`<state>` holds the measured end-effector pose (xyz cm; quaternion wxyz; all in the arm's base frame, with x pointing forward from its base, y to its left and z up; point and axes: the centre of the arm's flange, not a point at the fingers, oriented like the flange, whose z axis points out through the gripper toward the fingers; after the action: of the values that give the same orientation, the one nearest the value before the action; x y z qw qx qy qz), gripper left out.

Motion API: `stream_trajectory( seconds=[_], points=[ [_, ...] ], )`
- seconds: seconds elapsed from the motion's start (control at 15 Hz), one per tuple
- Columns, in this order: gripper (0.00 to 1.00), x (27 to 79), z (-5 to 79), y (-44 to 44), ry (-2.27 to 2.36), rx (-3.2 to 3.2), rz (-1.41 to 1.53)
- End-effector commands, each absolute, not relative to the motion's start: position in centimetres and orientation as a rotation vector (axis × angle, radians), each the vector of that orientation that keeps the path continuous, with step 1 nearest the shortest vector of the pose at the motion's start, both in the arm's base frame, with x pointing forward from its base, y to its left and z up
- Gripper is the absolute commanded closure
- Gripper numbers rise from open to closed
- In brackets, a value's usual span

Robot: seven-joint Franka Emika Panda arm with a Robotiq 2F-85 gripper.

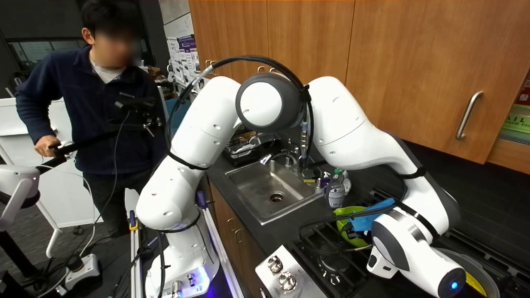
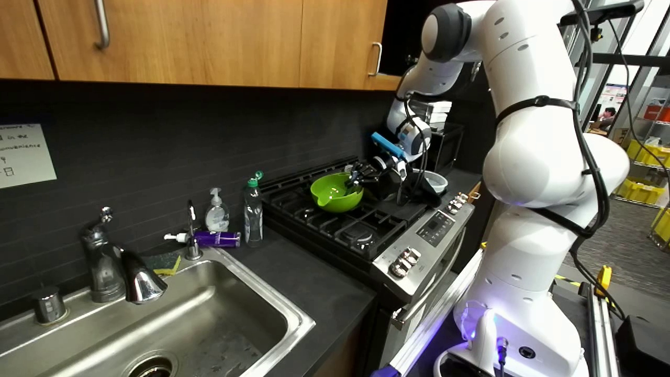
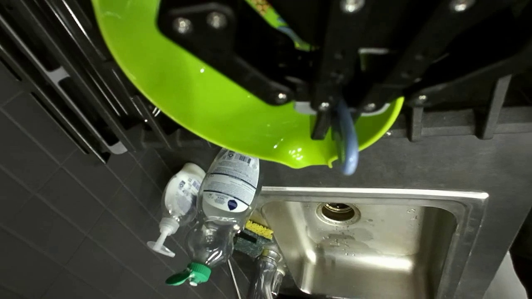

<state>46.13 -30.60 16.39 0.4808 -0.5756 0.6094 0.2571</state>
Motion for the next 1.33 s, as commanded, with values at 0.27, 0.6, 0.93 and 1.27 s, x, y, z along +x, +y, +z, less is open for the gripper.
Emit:
stream_trajectory(
  seconds=[0.27,0.6,0.93,1.27],
  points=[
    [0.99,45.5,19.1,-34.5,1.583,-1.430,0.514],
    [0.99,46.6,20.3,-34.3,1.576,-1.474,0.470],
    [0.99,48.5,21.8,-31.6,1.463,-1.535,0.461],
    [0.99,50.6,22.6,-28.9,1.364,-1.585,0.469]
  ],
)
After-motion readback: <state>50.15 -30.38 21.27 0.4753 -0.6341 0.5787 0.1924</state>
